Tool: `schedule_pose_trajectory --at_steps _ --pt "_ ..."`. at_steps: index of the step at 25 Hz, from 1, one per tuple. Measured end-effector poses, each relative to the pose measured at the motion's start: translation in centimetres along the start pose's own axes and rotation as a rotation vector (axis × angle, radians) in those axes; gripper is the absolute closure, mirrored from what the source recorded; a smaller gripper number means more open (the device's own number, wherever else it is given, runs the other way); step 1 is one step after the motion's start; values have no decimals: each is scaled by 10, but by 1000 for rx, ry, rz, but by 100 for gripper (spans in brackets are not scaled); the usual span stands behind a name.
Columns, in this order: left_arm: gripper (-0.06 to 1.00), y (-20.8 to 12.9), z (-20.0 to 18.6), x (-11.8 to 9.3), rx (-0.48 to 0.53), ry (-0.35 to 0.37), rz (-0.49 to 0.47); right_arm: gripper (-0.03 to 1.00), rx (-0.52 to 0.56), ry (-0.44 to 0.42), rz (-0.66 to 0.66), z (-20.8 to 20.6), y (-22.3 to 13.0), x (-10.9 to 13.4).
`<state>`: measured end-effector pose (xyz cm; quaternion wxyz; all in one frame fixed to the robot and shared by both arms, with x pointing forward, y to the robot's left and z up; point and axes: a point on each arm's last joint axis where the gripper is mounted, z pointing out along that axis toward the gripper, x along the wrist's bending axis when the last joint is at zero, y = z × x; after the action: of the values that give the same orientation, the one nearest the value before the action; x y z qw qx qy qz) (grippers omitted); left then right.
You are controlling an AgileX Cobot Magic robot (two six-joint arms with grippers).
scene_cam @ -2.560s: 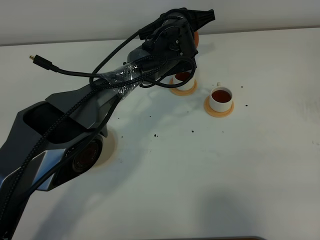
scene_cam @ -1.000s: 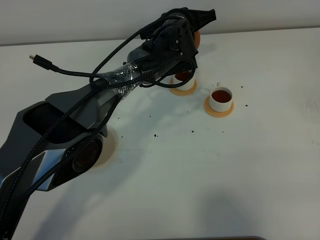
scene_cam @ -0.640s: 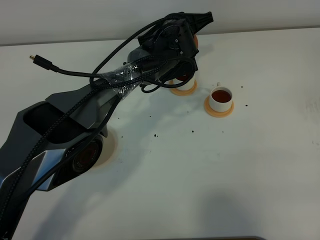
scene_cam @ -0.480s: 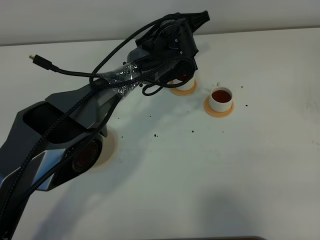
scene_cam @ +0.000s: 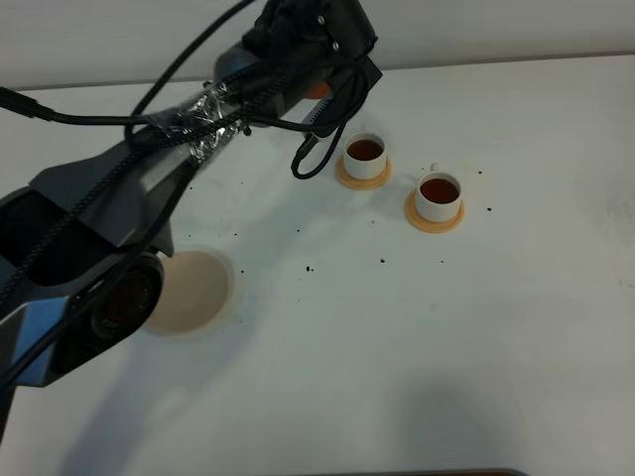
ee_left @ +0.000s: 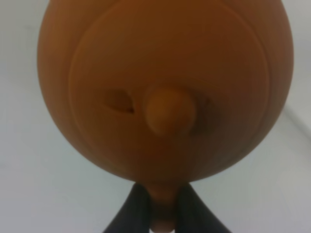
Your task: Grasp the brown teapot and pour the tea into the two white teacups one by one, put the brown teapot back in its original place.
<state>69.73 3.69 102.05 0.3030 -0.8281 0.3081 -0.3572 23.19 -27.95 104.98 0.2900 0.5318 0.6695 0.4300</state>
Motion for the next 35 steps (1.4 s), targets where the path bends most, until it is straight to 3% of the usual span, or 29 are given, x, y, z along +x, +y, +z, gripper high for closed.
schedule_pose_trajectory --at_steps 5,7,15,21,25,29,35 --pt "83 -8 -13 -21 -66 -237 -147 73 0 0 0 0 0 0" --pt "83 -8 -10 -23 -100 -261 -227 73 0 0 0 0 0 0" --pt "83 -4 2 -35 -287 -421 -719 73 0 0 0 0 0 0" --pt "83 -7 12 -43 -318 -519 -936 73 0 0 0 0 0 0" --pt "83 3 23 -58 -321 -629 -1024 73 0 0 0 0 0 0" --pt "83 12 34 -75 -308 -714 -1032 73 0 0 0 0 0 0" --pt "83 13 38 -79 -315 -746 -1053 73 0 0 0 0 0 0"
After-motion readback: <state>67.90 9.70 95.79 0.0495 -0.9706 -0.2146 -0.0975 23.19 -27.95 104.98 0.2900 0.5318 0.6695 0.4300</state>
